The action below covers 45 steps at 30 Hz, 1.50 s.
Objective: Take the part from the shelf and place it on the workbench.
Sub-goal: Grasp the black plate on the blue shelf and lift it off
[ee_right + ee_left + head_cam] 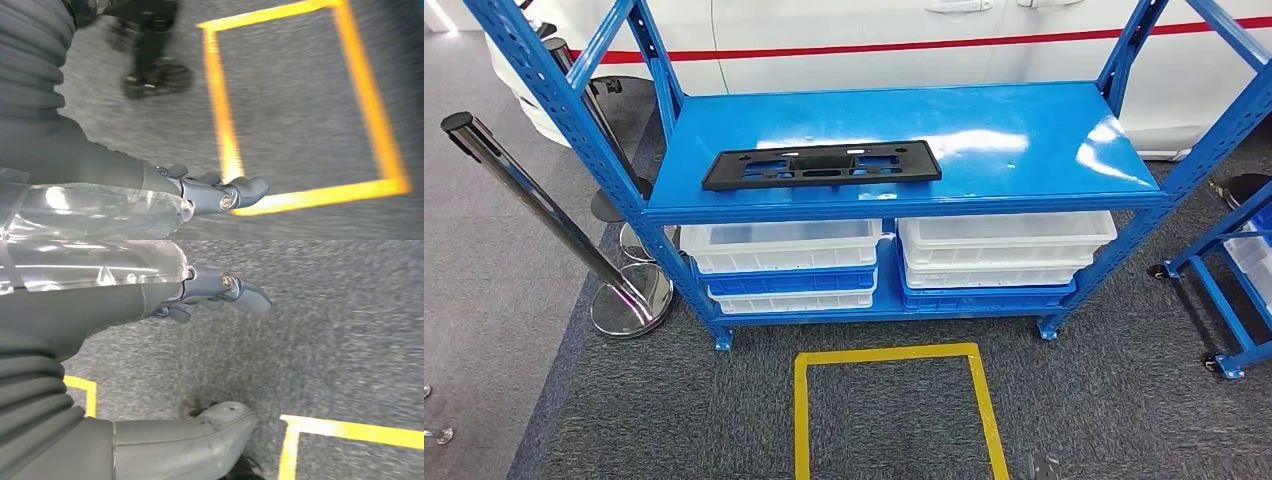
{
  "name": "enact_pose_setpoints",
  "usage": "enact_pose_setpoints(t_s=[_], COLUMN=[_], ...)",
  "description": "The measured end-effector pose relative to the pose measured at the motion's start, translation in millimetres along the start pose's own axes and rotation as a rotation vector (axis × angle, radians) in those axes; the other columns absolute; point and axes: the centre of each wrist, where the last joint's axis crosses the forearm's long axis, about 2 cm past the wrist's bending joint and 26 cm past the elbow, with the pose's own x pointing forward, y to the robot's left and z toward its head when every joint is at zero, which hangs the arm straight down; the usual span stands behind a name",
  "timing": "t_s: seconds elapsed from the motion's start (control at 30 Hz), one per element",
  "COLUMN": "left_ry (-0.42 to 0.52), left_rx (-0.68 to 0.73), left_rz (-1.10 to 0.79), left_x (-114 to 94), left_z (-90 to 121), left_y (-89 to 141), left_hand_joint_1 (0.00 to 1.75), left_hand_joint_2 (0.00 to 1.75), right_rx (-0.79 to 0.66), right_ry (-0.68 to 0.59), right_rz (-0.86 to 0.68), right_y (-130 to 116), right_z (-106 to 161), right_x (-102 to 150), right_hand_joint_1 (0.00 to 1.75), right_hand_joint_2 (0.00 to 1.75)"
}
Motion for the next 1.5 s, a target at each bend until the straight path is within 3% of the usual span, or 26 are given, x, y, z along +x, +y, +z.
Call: enact_pose_setpoints(t_s=[0.27,0.47,0.7,0.83,0.9,1.0,1.13,1.5], left_ry=[-0.046,-0.014,0.005,0.021,0.025,0.031,0.033,0.007], left_rx=[-0.002,-0.052,-0.084,-0.151,-0.181,-0.208,-0.22,-0.268], left_rz=[-0.021,-0.049,-0.068,-0.113,-0.138,-0.17,-0.199,-0.3], left_x=[14.1,17.3,17.8,23.4,29.2,37.5,42.5,54.5], left_z=[-6.5,-7.6,-7.4,-9.3,-11.1,-13.3,-14.8,-17.3], left_y=[-0.5,-2.9,-4.8,-8.4,-11.2,-16.2,-18.4,-26.4], left_hand_joint_1=[0.0,0.0,0.0,0.0,0.0,0.0,0.0,0.0], left_hand_joint_2=[0.0,0.0,0.0,0.0,0.0,0.0,0.0,0.0], right_rx=[0.021,0.007,0.017,-0.021,-0.112,-0.295,-0.379,-0.427], right_ry=[-0.271,-0.554,-0.739,-1.071,-1.242,-1.341,-1.427,-1.487], right_rz=[0.381,0.716,0.873,1.314,1.524,1.532,1.511,1.501], right_y=[35.3,66.5,89.1,120.8,142.7,174.7,197.6,204.2], right_z=[-27.2,-34.2,-34.2,-25.9,-15.7,1.4,14.7,20.3], right_x=[62.8,102.3,125.7,164.4,191.3,227.1,252.5,271.6], right_hand_joint_1=[0.0,0.0,0.0,0.0,0.0,0.0,0.0,0.0], right_hand_joint_2=[1.75,1.75,1.75,1.75,1.75,1.75,1.75,1.75])
